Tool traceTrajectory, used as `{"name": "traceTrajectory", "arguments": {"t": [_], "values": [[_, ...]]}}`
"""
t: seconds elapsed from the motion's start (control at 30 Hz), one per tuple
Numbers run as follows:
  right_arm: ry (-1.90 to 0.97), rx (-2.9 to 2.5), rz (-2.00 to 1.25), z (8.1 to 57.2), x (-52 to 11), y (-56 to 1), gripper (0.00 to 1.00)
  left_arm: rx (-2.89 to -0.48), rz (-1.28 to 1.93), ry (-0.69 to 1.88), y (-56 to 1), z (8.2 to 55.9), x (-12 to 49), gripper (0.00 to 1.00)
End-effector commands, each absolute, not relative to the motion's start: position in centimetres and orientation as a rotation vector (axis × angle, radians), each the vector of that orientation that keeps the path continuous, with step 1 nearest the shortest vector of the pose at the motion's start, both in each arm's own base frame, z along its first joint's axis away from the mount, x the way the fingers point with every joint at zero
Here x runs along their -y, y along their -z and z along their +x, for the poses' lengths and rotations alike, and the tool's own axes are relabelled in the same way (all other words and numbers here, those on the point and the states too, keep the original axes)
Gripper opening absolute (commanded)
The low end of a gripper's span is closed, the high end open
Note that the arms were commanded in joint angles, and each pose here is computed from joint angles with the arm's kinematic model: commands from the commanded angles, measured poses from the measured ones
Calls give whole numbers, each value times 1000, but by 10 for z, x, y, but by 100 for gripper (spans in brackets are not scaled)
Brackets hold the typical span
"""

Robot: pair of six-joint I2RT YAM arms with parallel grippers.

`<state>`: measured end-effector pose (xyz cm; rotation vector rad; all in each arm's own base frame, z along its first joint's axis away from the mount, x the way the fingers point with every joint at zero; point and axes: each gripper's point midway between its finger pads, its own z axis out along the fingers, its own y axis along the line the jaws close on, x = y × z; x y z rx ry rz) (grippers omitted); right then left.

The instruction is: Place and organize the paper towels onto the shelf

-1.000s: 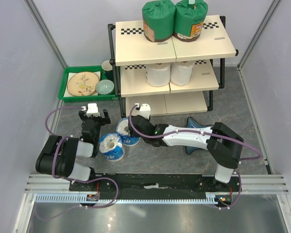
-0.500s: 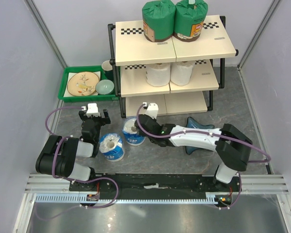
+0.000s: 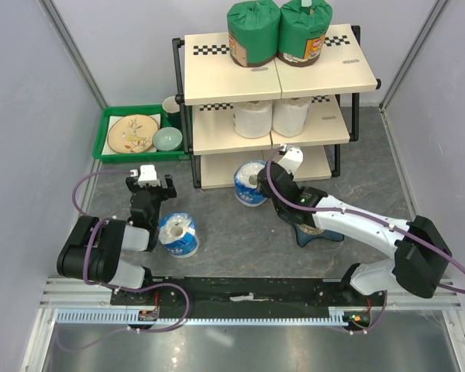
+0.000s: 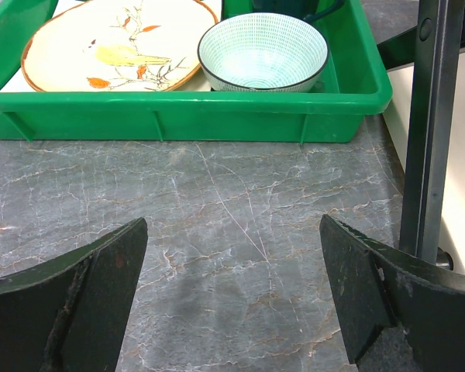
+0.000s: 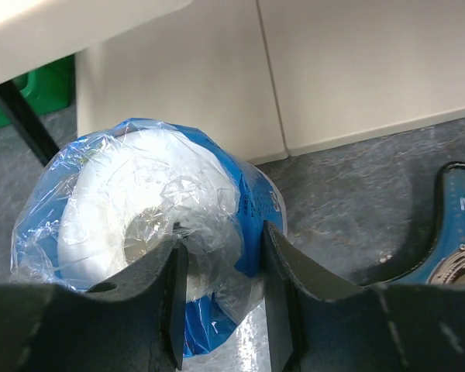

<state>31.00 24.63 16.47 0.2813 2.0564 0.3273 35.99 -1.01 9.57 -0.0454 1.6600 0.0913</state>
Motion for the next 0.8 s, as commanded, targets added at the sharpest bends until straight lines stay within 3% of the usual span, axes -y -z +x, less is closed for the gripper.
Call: {"name": "traceTrajectory", "arguments": {"t": [0.0,0.77], "values": [[-357,-1962,366,329,-241,-186,31,-1607,-48,-92,-111,366,9,99],[-412,-1702,541,364,-228,-196,28,-1607,-47,-93,-111,366,9,99]]}}
